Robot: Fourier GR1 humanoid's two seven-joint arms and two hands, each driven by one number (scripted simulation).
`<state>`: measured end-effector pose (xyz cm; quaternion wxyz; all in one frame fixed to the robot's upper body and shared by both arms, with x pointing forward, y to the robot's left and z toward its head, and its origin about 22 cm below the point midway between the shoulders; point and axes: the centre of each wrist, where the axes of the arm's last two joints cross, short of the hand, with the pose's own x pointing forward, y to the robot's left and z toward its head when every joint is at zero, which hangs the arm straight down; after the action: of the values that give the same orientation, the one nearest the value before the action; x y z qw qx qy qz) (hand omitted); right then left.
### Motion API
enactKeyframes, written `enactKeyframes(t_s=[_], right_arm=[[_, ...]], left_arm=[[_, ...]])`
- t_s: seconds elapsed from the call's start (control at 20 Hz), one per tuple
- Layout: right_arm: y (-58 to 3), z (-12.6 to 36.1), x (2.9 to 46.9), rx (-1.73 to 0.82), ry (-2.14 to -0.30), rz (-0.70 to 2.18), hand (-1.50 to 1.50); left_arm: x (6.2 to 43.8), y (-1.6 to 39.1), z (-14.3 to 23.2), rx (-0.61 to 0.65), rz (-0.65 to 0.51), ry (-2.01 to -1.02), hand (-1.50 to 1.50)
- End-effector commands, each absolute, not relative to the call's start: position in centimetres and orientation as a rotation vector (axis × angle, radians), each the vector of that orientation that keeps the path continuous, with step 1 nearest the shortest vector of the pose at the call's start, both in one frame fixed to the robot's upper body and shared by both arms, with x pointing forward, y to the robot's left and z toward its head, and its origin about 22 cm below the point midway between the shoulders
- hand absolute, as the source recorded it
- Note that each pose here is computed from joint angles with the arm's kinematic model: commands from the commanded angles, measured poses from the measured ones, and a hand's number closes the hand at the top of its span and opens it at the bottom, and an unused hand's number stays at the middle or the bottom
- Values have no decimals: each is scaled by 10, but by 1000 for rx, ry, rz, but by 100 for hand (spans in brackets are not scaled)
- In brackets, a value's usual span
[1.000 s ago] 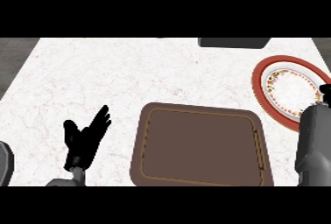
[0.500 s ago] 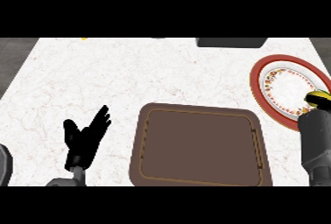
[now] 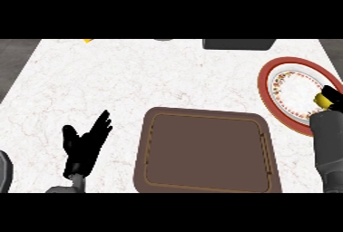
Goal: Pick the lemon from the tray and place it in the plate
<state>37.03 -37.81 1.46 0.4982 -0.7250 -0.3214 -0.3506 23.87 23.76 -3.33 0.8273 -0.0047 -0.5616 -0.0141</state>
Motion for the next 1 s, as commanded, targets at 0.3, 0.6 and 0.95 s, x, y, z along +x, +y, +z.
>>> enactKeyframes(t_s=[0.3,0.6,0.95], right_arm=[[-300,4,355,-1562,-1020,-1051,-150],[-264,-23,311,-1457,-1106,-980,-150],[-249,-39,280,-1422,-1082,-902,-150]], left_arm=[[245,233,-32,31,21,-1181,0],[233,240,-32,-4,5,-1186,0],[230,229,-37,0,-8,-1187,0]])
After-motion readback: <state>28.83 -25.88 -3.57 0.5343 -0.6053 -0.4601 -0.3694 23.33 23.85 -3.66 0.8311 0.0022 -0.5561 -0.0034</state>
